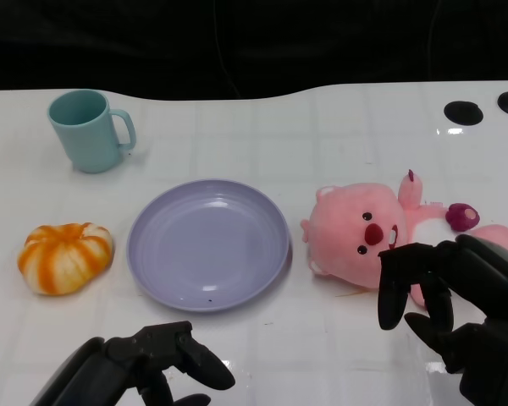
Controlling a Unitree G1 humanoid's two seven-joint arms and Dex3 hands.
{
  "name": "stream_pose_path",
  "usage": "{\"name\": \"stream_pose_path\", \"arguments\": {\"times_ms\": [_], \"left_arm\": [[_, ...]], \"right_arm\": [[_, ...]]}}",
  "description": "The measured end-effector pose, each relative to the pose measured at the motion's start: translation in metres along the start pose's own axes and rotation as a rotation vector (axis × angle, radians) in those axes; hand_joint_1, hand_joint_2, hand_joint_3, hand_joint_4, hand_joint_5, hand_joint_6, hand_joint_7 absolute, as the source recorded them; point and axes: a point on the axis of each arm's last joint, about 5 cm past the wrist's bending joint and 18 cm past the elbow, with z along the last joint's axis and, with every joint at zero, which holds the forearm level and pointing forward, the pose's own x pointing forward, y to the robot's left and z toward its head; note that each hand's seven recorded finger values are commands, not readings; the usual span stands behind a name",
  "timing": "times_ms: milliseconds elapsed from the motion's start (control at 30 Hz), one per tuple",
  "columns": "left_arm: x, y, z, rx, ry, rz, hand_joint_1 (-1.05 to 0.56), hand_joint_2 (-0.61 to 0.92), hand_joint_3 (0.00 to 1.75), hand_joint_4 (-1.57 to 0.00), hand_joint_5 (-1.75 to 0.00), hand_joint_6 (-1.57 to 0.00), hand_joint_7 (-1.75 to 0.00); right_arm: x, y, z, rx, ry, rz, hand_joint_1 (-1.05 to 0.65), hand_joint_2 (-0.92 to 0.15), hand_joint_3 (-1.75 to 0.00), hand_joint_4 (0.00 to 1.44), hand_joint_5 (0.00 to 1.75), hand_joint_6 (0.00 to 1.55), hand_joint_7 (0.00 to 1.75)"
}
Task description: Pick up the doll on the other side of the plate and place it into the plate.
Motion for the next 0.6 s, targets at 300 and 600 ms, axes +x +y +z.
{"name": "stream_pose_path", "arguments": {"times_ms": [300, 600], "left_arm": [[0.0001, -0.0003, 0.0001, 0.000, -0.001, -0.003, -0.23, 0.92, 0.41, -0.63, -1.56, -0.71, -0.89], [0.0001, 0.0005, -0.0004, 0.003, 0.000, -0.003, -0.23, 0.92, 0.41, -0.64, -1.56, -0.70, -0.89]], "right_arm": [[0.0009, 0.0013, -0.0002, 0.041, 0.022, -0.016, -0.01, -0.42, -1.08, 0.78, 1.32, 0.73, 0.96], [0.0056, -0.0009, 0.0051, 0.254, 0.218, -0.106, -0.46, -0.92, -0.13, 0.30, 0.96, 0.24, 0.35]]}}
